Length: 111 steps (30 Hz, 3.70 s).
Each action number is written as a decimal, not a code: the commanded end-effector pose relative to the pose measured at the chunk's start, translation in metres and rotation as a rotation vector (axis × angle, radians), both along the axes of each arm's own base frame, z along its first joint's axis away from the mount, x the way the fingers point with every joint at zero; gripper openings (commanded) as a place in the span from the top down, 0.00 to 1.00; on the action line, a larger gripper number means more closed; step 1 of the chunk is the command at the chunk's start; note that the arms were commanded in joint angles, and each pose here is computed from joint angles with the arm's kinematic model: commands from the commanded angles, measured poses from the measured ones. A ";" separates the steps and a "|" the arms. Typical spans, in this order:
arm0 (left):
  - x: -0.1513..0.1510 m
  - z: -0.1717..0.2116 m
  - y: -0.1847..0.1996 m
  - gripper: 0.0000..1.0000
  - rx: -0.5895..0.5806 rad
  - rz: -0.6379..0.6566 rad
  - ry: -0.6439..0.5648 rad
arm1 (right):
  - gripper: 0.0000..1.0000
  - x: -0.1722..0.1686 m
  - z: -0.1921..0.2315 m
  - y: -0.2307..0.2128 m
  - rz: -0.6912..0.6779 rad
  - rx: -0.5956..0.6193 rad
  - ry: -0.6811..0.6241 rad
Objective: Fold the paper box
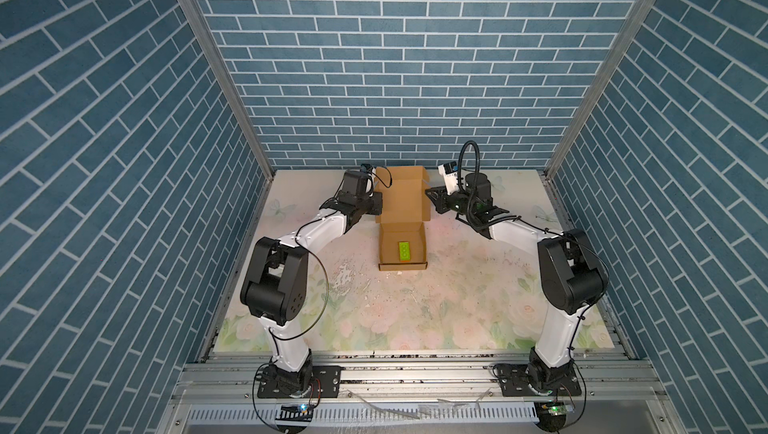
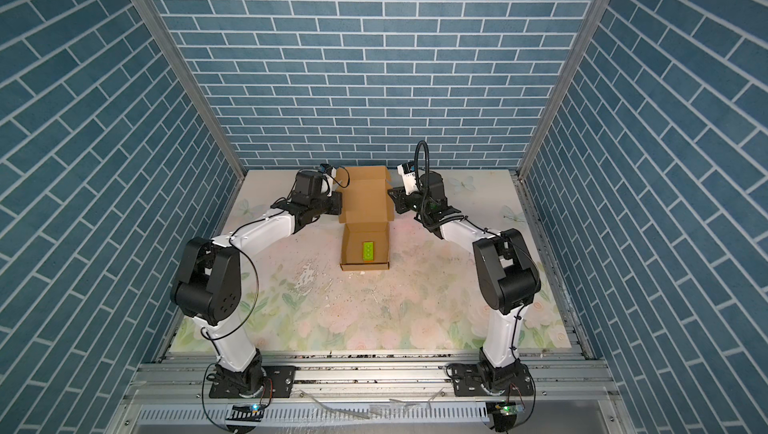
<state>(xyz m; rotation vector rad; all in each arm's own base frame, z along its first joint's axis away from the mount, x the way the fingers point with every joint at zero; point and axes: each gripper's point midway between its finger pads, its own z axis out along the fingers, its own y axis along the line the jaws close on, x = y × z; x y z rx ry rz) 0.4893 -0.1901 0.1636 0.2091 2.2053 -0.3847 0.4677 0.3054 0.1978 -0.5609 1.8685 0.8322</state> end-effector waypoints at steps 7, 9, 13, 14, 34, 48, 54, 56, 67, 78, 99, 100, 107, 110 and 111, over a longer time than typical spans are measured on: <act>-0.010 0.008 0.000 0.91 -0.004 0.016 -0.015 | 0.94 0.003 0.027 -0.003 -0.015 0.003 -0.059; -0.011 0.009 0.000 0.91 -0.004 0.016 -0.013 | 0.99 0.002 0.030 -0.003 -0.017 0.003 -0.064; -0.012 0.013 0.000 0.85 -0.010 0.018 -0.019 | 1.00 0.000 0.035 -0.004 -0.020 0.002 -0.080; -0.012 0.014 -0.001 0.83 -0.011 0.016 -0.020 | 1.00 -0.001 0.036 -0.004 -0.020 0.002 -0.082; -0.010 0.043 0.001 0.67 0.003 0.013 -0.062 | 1.00 -0.009 0.043 -0.001 -0.001 -0.005 -0.097; -0.009 0.049 -0.002 0.81 0.007 -0.007 -0.066 | 1.00 -0.013 0.041 -0.002 0.002 -0.008 -0.095; -0.007 0.050 -0.003 0.87 -0.005 -0.003 -0.067 | 1.00 -0.012 0.042 -0.003 -0.006 -0.011 -0.096; -0.007 0.051 -0.002 0.88 -0.013 0.010 -0.065 | 1.00 -0.009 0.043 -0.005 -0.031 -0.013 -0.087; -0.004 0.057 -0.002 0.91 -0.027 0.095 -0.098 | 1.00 0.009 0.037 -0.009 -0.253 -0.006 0.003; 0.005 0.062 0.008 0.91 -0.004 0.246 -0.149 | 1.00 0.027 0.038 -0.010 -0.467 -0.011 0.053; -0.007 0.060 0.002 0.92 -0.028 0.362 -0.304 | 1.00 0.013 0.039 0.008 -0.491 0.135 -0.071; -0.008 0.061 0.000 0.92 -0.030 0.355 -0.317 | 1.00 0.012 0.040 0.009 -0.484 0.146 -0.084; -0.012 0.063 -0.009 0.92 -0.065 0.332 -0.383 | 1.00 0.004 0.039 0.018 -0.438 0.206 -0.143; -0.015 0.062 -0.011 0.92 -0.073 0.328 -0.398 | 1.00 0.000 0.039 0.021 -0.422 0.227 -0.164; -0.016 0.061 -0.012 0.92 -0.075 0.328 -0.404 | 1.00 -0.001 0.038 0.021 -0.416 0.229 -0.171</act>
